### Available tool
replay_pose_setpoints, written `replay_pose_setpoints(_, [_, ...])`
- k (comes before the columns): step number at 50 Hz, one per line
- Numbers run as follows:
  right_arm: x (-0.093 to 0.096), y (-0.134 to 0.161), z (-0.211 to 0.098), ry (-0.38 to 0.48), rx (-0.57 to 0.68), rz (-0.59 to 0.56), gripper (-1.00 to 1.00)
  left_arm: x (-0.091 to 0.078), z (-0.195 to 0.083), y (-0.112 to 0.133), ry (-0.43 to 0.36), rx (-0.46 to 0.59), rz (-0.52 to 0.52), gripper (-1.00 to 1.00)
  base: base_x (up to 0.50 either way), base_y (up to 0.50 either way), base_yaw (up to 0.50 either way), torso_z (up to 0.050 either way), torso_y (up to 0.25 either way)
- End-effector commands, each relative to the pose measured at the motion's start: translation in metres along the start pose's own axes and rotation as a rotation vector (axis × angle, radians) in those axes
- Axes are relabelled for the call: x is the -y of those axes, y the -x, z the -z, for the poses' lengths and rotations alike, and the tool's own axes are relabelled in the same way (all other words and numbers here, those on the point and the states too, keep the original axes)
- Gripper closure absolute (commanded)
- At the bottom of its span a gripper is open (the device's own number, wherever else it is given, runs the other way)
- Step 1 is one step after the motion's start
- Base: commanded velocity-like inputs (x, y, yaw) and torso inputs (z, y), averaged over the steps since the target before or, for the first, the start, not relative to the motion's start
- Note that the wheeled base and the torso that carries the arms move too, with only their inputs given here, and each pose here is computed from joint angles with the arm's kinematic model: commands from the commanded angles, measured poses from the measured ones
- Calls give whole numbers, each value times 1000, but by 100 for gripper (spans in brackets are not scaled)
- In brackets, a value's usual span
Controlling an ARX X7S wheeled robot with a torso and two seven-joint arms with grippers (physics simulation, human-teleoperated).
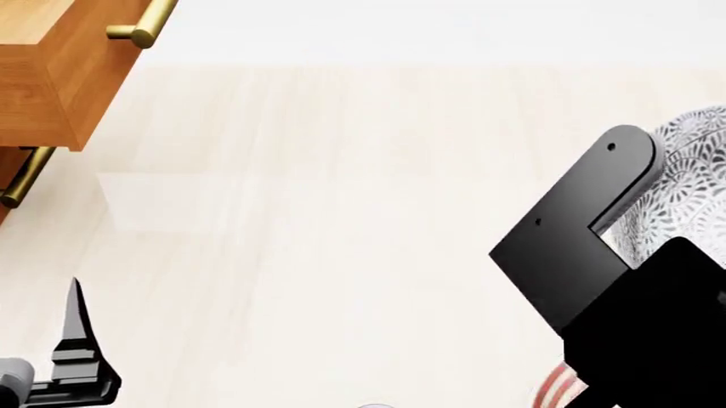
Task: Put the bowl on the plate.
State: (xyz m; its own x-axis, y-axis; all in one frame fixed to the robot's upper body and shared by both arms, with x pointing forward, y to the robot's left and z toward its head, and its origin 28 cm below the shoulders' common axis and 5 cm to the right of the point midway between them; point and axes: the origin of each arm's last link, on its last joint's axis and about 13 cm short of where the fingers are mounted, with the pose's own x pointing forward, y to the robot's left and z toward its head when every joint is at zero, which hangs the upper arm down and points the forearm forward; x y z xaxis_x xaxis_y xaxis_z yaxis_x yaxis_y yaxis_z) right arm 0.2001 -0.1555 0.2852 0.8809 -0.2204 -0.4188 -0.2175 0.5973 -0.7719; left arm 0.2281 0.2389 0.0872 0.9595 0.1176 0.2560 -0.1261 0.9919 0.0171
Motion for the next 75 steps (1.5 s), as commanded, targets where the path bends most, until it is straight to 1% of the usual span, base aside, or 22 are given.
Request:
replay_pose_setpoints(1, [-8,13,13,-6,9,48,100,1,-1,-1,-1,-1,3,-100,0,0,0,0,0])
replay_pose_setpoints(10, [-19,21,24,-21,15,45,100,1,0,-1,-3,-4,5,-100,0,0,0,0,0])
replay_pose_setpoints(27, [-34,21,37,-43,11,18,100,2,3,-1,-4,-9,8,-100,0,0,0,0,1])
replay_pose_setpoints(50, [-33,28,42,-69,11,10,100,2,2,-1,-1,-7,9,-100,0,0,0,0,0])
replay_pose_setpoints(65, [-43,27,52,-78,-27,-24,100,2,1,-1,0,-6,12,-100,0,0,0,0,0])
replay_pose_setpoints(75, [-41,27,55,-103,-17,-17,100,2,3,-1,0,-8,12,-100,0,0,0,0,1])
